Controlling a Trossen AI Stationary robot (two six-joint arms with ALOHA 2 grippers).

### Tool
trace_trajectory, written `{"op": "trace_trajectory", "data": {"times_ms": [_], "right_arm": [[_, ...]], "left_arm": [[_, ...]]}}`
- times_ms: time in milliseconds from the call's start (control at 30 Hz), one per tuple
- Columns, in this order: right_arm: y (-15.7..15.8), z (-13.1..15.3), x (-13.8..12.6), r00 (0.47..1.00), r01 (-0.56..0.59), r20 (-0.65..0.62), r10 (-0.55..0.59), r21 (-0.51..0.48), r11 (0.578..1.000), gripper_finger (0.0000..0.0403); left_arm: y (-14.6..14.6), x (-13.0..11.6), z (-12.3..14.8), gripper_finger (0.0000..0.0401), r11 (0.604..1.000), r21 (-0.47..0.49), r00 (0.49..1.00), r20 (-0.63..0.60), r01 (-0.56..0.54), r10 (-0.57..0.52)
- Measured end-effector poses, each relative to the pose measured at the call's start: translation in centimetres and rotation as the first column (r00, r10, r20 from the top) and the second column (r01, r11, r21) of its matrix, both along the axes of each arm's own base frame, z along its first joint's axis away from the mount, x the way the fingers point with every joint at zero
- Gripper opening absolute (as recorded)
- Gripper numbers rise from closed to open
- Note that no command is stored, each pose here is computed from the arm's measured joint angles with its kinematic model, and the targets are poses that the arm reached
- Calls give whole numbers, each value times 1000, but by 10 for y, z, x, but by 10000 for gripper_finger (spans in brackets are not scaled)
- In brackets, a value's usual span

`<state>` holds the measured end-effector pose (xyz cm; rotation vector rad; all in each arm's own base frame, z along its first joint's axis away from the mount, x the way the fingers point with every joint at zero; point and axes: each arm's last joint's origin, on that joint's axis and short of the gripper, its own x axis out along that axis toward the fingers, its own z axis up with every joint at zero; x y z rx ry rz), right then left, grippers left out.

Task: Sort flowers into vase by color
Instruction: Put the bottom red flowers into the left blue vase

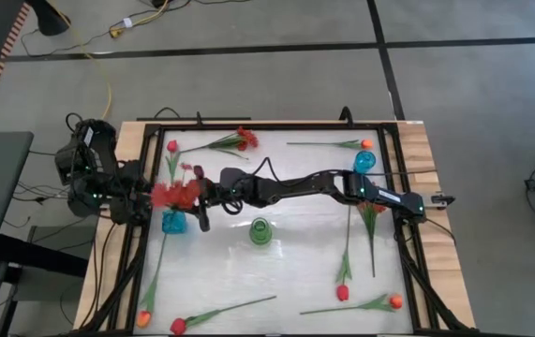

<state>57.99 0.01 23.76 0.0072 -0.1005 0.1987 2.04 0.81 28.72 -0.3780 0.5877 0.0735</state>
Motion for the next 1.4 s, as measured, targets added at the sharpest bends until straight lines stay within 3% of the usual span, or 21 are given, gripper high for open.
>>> {"op": "trace_trajectory", "data": {"times_ms": [200,467,633,967,1167,1400], "right_arm": [[-7,-9,0,996,11,-92,-10,8,1000,281],[-16,9,-2,956,5,-293,-26,-71,997,331],[-19,25,-14,907,-34,-419,-36,-157,987,341],[-46,55,-46,811,-15,-578,-86,-168,986,337],[-71,63,-62,755,27,-645,-120,-152,988,337],[-90,61,-68,719,75,-681,-143,-128,989,337]], "left_arm": [[0,0,0,143,1000,-2,1000,-7,4,-4],[0,-1,-1,143,1000,-20,999,-33,8,-9],[2,-3,-4,143,996,-80,995,-94,-33,26],[11,-6,18,138,984,-176,998,-53,-38,29],[29,-12,47,114,985,-172,998,64,4,7],[69,-25,92,107,988,-149,966,260,27,13]]}}
